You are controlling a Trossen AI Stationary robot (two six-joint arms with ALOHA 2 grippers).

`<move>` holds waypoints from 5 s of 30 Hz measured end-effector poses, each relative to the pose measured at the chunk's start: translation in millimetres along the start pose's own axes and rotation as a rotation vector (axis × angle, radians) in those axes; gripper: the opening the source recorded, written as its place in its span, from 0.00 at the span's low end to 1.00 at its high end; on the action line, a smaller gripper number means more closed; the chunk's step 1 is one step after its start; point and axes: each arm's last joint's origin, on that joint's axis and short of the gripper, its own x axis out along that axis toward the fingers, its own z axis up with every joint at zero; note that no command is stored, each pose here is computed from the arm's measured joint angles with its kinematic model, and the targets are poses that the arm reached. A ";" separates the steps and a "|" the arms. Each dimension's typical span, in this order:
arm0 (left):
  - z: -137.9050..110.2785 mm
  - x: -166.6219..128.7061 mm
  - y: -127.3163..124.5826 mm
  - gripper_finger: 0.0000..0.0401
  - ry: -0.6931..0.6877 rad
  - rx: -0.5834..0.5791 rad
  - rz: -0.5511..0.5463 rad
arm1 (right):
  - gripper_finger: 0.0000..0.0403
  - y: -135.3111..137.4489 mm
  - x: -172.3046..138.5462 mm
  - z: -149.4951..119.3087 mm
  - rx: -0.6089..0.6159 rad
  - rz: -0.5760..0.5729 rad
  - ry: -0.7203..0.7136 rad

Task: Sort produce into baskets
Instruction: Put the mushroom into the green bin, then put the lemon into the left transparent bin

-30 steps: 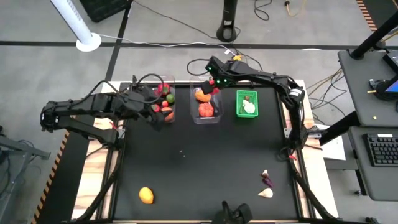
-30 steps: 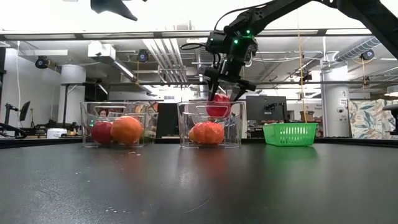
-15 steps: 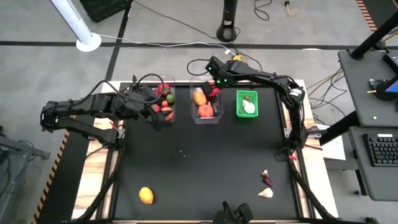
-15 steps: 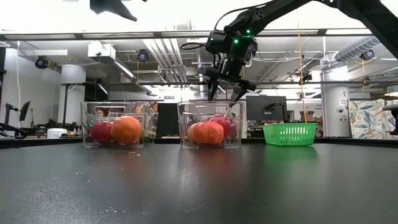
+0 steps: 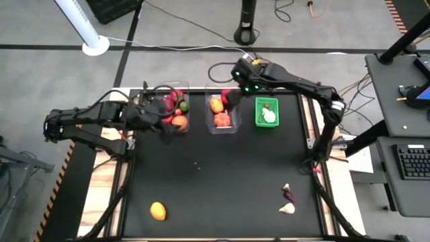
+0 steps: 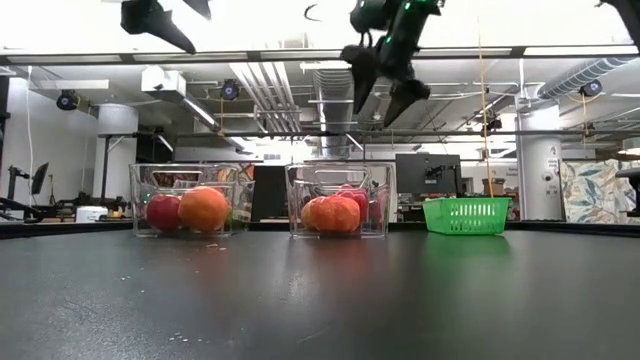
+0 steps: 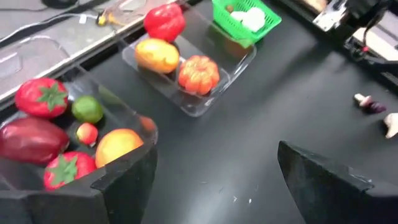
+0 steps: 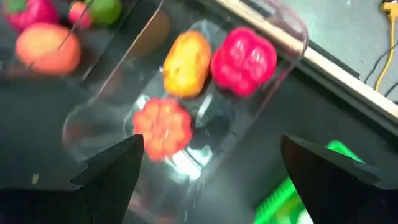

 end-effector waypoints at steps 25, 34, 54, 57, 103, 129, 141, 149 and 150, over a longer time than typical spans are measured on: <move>6.2 20.7 -16.0 0.79 -0.015 0.132 -0.031 | 0.91 62.3 -131.7 -149.4 0.062 0.094 0.220; 6.2 48.7 -28.9 0.79 0.026 0.262 -0.007 | 0.91 76.7 -143.9 -221.9 0.252 0.081 0.396; 5.7 55.2 -31.5 0.79 0.036 0.307 0.005 | 0.87 71.2 -23.7 -352.3 0.445 -0.073 0.607; 5.7 55.2 -31.5 0.79 0.036 0.308 0.006 | 0.83 63.3 -7.0 -361.5 0.475 -0.076 0.611; 5.7 55.9 -31.2 0.79 0.035 0.316 0.012 | 0.19 53.0 28.6 -381.7 0.428 -0.182 0.617; 2.1 55.5 -31.7 0.79 0.085 0.179 -0.018 | 0.20 -22.6 -1.1 -145.4 0.369 -0.035 0.005; -4.8 54.4 -27.6 0.79 0.172 0.097 0.005 | 0.27 -100.0 37.0 -91.8 0.326 -0.239 0.122; -6.8 54.0 -26.0 0.79 0.193 0.072 0.022 | 0.44 -100.8 52.0 -92.1 0.295 -0.258 0.171; -6.9 54.0 -26.0 0.79 0.194 0.071 0.022 | 0.46 -100.8 52.3 -92.1 0.293 -0.258 0.172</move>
